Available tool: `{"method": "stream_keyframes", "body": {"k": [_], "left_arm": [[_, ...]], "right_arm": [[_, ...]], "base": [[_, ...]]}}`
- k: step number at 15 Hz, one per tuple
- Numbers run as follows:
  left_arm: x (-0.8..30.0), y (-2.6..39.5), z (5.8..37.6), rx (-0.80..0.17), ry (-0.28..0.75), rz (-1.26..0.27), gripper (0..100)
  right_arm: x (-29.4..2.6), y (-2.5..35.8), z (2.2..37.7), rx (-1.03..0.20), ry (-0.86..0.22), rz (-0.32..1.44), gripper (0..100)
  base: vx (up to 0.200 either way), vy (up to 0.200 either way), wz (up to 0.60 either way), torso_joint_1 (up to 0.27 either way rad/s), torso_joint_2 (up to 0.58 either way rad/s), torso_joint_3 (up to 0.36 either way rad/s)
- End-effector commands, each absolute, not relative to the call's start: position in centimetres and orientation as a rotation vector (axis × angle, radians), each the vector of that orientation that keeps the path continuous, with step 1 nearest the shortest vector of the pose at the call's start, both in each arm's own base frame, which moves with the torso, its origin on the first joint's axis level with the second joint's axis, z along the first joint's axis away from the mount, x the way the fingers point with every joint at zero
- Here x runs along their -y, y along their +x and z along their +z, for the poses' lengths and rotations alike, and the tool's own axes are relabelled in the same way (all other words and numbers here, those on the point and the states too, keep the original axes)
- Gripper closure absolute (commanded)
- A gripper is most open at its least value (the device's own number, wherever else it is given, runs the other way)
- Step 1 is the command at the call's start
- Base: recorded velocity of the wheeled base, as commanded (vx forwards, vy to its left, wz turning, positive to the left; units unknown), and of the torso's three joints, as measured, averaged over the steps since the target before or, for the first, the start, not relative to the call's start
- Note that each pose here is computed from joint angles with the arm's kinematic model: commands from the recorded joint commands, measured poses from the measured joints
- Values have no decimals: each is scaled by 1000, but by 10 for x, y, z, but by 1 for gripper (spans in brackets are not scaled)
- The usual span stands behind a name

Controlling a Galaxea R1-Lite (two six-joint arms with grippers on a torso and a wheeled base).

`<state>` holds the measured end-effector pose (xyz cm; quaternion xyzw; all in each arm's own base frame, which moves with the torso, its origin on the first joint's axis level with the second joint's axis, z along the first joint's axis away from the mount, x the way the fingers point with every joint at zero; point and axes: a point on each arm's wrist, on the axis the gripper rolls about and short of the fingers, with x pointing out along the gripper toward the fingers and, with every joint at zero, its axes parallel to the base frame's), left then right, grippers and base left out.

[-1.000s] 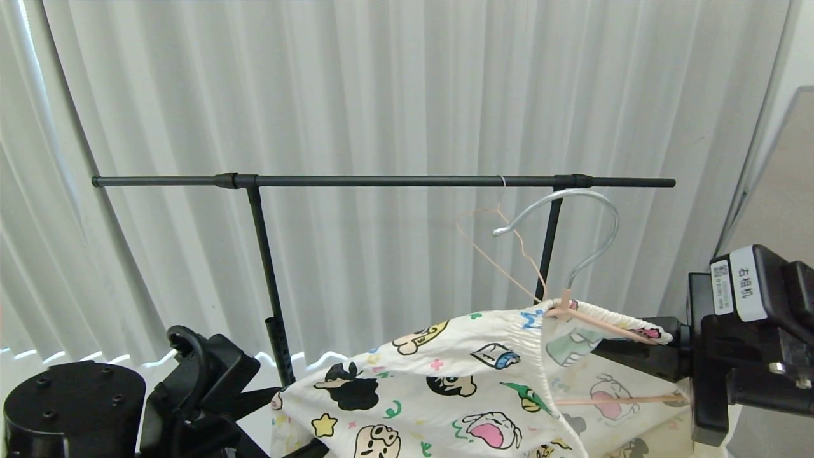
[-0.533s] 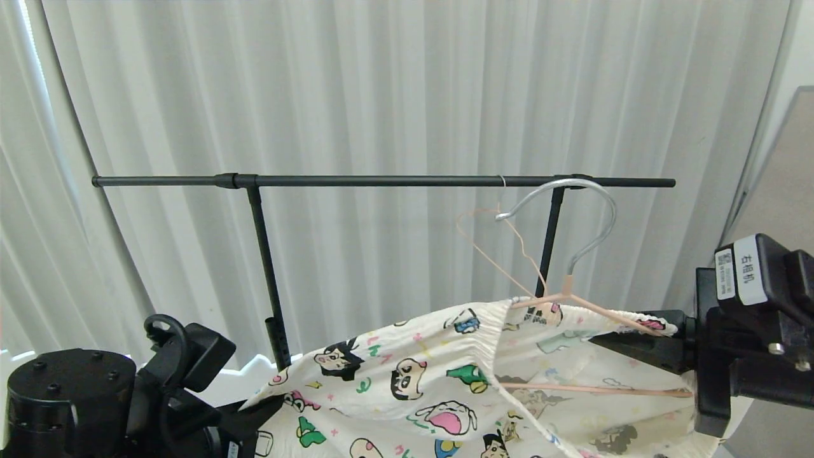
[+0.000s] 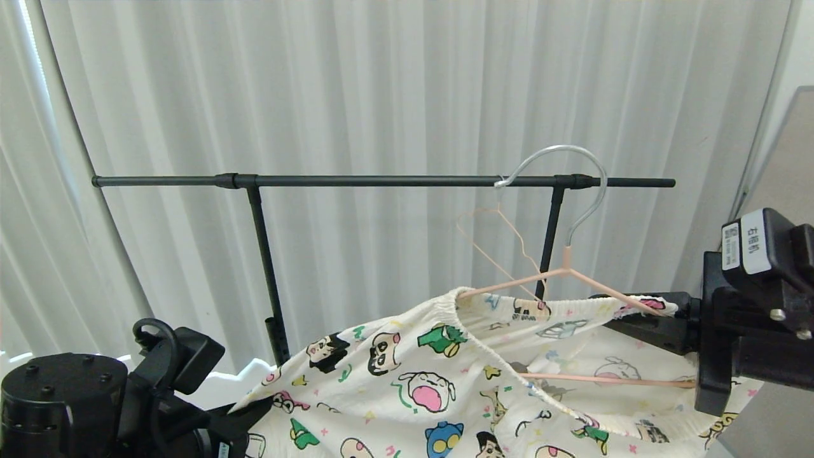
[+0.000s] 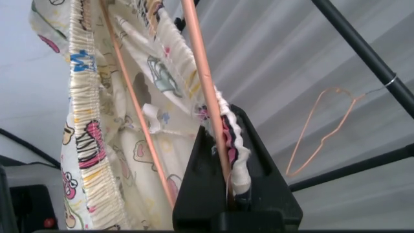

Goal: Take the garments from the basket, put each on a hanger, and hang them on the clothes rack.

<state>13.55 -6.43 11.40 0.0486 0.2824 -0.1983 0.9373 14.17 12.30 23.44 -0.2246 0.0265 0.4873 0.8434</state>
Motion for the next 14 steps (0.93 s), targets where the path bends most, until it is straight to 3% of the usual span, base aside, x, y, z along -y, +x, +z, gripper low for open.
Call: {"method": "stream_keyframes", "body": {"k": [1, 2, 9, 14], "left_arm": [[65, 136, 120, -541, 91, -407, 100], [64, 135, 121, -534, 89, -408, 0], [62, 131, 130, -478, 72, -413, 0], [57, 125, 157, -351, -60, -379, 0]], "right_arm": [[-123, 142, 234, -60, -476, 1026, 100], [-123, 142, 234, -64, -471, 1023, 100], [-116, 148, 228, -105, -463, 964, 100], [-98, 157, 216, -201, -453, 849, 100]], "base": [[0, 0, 0, 0, 0, 0], [0, 0, 0, 0, 0, 0], [0, 0, 0, 0, 0, 0], [0, 0, 0, 0, 0, 0]]}}
